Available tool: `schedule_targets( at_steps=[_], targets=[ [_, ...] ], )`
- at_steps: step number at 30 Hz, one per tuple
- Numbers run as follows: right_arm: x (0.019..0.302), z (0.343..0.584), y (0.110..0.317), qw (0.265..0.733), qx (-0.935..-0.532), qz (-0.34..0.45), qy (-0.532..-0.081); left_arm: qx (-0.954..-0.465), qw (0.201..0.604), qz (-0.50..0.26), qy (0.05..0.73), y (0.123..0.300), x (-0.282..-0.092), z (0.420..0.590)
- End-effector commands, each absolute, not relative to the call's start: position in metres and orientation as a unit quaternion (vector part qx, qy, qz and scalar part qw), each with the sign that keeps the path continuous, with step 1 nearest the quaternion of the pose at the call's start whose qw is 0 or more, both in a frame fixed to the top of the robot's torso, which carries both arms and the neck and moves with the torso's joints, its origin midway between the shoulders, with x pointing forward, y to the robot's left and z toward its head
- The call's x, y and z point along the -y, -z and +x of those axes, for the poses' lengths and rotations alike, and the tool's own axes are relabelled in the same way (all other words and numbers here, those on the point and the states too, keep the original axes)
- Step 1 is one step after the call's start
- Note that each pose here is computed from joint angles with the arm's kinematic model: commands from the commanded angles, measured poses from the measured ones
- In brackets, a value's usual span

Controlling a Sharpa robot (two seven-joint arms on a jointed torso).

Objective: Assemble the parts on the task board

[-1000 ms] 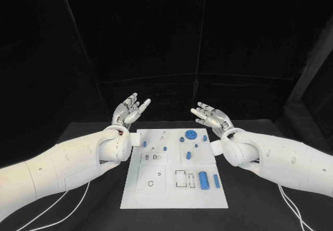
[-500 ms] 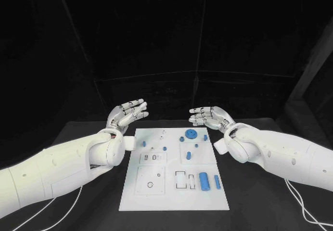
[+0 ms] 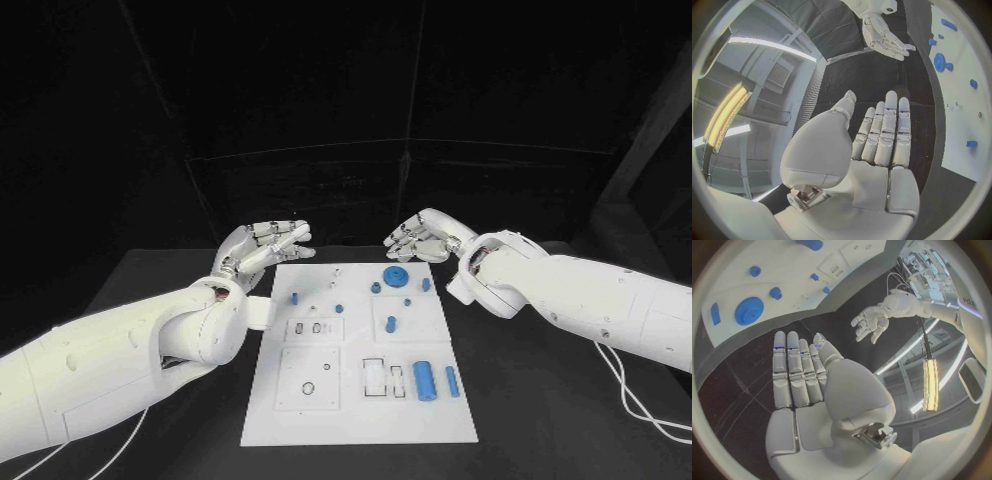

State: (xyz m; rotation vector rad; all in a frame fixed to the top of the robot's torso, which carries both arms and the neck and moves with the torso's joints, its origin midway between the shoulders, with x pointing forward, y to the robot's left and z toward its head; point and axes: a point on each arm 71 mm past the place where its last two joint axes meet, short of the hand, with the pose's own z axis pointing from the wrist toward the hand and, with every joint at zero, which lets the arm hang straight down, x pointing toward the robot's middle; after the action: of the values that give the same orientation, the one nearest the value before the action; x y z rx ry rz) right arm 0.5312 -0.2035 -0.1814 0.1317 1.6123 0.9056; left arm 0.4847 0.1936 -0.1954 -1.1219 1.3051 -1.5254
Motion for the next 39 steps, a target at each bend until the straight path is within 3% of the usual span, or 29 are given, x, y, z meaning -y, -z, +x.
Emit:
schedule_targets(
  at_steps=[1, 8, 19, 39],
  targets=[
    [0.197, 0.53, 0.184, 0.618, -0.731, -0.051, -0.286, -0.531, 0.392, -0.421, 0.621, 0.189, -0.186, 0.48],
    [0.187, 0.527, 0.179, 0.63, -0.733, -0.114, -0.23, -0.532, 0.384, -0.413, 0.631, 0.176, -0.185, 0.472],
    [0.176, 0.527, 0.171, 0.64, -0.724, -0.162, -0.199, -0.532, 0.367, -0.416, 0.64, 0.169, -0.181, 0.466],
    [0.16, 0.531, 0.174, 0.629, -0.728, -0.185, -0.2, -0.535, 0.356, -0.412, 0.646, 0.166, -0.177, 0.466]
  ],
)
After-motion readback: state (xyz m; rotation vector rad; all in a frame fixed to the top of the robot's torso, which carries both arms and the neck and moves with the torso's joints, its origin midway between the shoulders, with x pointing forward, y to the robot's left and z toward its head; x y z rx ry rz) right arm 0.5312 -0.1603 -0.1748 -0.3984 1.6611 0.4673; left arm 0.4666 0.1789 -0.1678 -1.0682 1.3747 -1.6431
